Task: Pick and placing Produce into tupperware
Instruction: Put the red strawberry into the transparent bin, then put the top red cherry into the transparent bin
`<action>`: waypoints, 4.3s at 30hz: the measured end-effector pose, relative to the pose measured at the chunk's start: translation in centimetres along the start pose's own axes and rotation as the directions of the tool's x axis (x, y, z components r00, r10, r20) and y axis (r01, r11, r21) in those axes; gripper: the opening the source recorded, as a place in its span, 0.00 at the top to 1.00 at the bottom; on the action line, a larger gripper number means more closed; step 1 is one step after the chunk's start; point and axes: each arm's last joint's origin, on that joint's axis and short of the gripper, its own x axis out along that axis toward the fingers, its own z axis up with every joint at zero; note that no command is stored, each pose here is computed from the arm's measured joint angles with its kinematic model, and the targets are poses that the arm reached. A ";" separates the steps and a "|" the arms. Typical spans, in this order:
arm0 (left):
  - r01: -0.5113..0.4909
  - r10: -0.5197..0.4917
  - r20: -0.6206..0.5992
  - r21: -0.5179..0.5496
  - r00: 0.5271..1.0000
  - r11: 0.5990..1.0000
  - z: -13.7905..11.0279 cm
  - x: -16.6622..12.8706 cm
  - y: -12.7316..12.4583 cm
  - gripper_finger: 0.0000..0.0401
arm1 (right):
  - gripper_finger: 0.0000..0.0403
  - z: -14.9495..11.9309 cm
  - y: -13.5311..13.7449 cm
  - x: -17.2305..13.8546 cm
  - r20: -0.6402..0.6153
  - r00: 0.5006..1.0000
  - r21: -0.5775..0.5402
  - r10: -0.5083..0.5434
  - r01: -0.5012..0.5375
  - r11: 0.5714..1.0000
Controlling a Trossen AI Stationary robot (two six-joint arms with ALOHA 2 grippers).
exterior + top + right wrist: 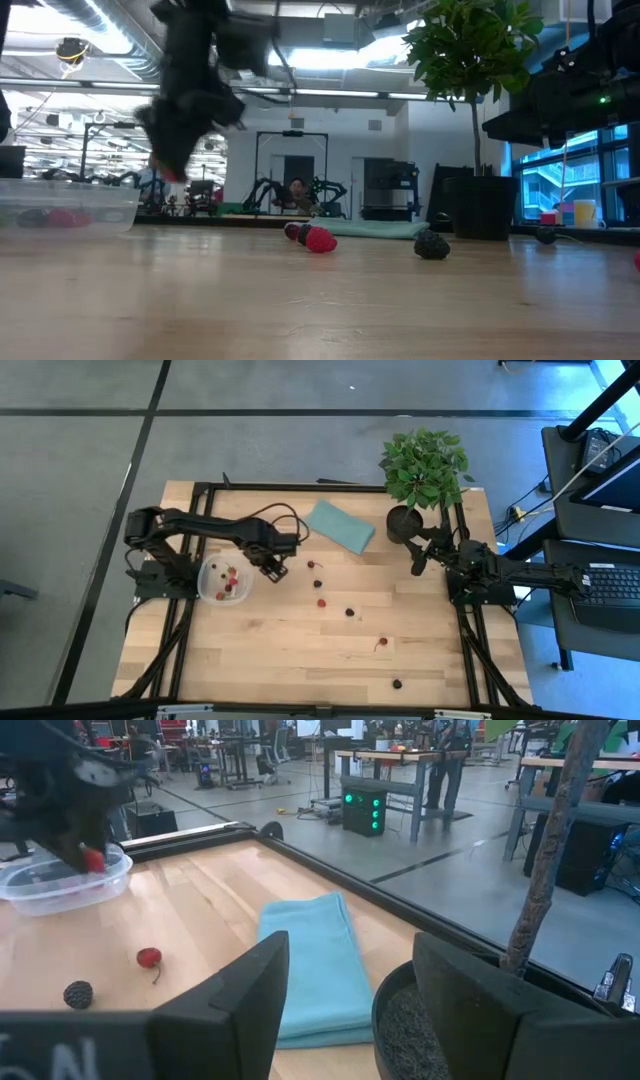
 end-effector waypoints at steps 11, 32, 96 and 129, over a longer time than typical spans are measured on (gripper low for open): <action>-0.074 0.074 -0.005 -0.092 0.997 0.993 -4.7 -1.6 2.3 0.62 | 0.46 0.0 0.0 0.0 -0.002 1.000 -0.001 0.000 0.000 1.000; -0.046 0.043 -0.017 -0.244 0.999 0.969 -7.7 2.9 4.9 0.62 | 0.46 -0.1 0.0 0.0 -0.006 1.000 0.017 -0.001 0.001 1.000; 0.046 -0.428 0.429 0.661 0.795 0.749 6.1 4.8 -3.5 0.29 | 0.46 -0.1 0.0 0.0 -0.007 1.000 -0.059 -0.004 0.003 0.998; 0.056 -0.439 0.337 0.738 0.833 0.673 6.4 8.5 -4.8 0.50 | 0.46 -0.1 0.0 0.0 -0.007 1.000 -0.060 -0.003 0.003 0.998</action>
